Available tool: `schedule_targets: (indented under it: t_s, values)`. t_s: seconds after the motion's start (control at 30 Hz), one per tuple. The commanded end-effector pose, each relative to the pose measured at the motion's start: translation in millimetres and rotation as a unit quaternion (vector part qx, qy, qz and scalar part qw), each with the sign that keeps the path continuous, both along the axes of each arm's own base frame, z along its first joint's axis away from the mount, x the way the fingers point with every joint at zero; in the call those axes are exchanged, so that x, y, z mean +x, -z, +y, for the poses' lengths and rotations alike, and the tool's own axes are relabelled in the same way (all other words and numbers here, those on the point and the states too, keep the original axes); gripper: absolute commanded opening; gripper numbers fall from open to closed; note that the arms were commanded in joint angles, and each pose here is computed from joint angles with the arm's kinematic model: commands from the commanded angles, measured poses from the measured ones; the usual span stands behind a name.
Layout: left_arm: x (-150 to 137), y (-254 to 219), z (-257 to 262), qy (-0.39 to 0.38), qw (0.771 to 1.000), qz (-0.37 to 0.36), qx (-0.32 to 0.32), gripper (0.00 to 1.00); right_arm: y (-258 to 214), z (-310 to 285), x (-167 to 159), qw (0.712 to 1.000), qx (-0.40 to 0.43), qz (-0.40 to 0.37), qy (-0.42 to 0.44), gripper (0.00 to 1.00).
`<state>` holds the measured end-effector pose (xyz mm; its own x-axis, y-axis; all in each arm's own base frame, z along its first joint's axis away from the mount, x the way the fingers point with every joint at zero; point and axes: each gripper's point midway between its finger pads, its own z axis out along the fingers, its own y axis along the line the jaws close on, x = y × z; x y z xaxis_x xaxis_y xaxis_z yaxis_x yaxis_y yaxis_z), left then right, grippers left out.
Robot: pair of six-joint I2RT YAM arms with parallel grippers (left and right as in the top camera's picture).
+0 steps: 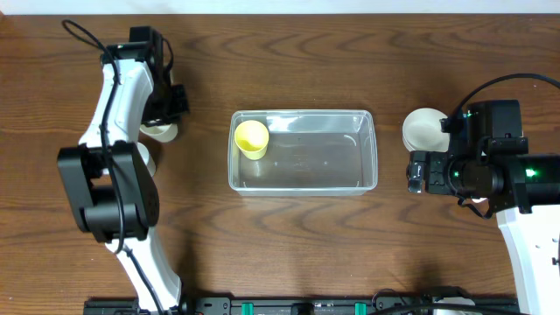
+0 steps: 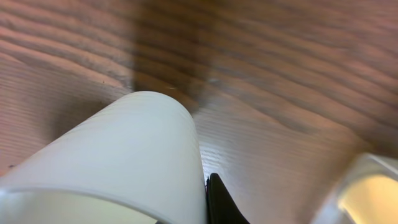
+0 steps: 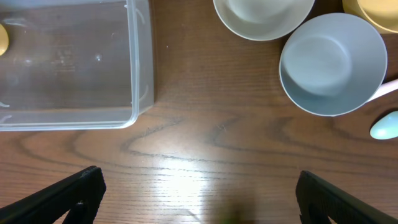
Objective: Pack container
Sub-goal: 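Grasp the white cup with the left gripper and lift, then place white cup in container beside yellow cup, open left gripper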
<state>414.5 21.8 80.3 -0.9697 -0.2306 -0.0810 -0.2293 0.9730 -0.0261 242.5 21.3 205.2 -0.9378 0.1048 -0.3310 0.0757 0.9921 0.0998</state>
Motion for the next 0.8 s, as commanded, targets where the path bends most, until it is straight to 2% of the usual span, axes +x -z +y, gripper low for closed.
schedule_targets:
  t_s: [0.0, 0.17, 0.33, 0.53, 0.77]
  values:
    - [5.3, -51.7, -14.0, 0.033, 0.997, -0.062, 0.016, 0.06, -5.9, 0.1, 2.6, 1.000, -0.001, -0.008, 0.006, 0.99]
    - [-15.0, -112.3, -68.9, 0.099, 0.987, -0.123, 0.011, 0.06, -6.0, 0.1, 2.8, 1.000, -0.001, -0.009, 0.006, 0.99]
    - [-48.9, -148.7, -155.9, 0.210, 0.964, -0.166, -0.010, 0.05, -6.0, 0.1, 2.8, 1.000, -0.001, -0.009, 0.006, 0.99]
    - [-83.6, -128.5, -241.0, 0.299, 0.943, -0.139, -0.030, 0.06, -5.8, 0.1, 2.4, 1.000, -0.001, -0.008, 0.006, 0.99]
    - [-88.7, -76.5, -283.2, 0.345, 0.934, -0.092, -0.021, 0.06, -5.8, 0.1, 2.4, 1.000, -0.001, -0.008, 0.006, 0.99]
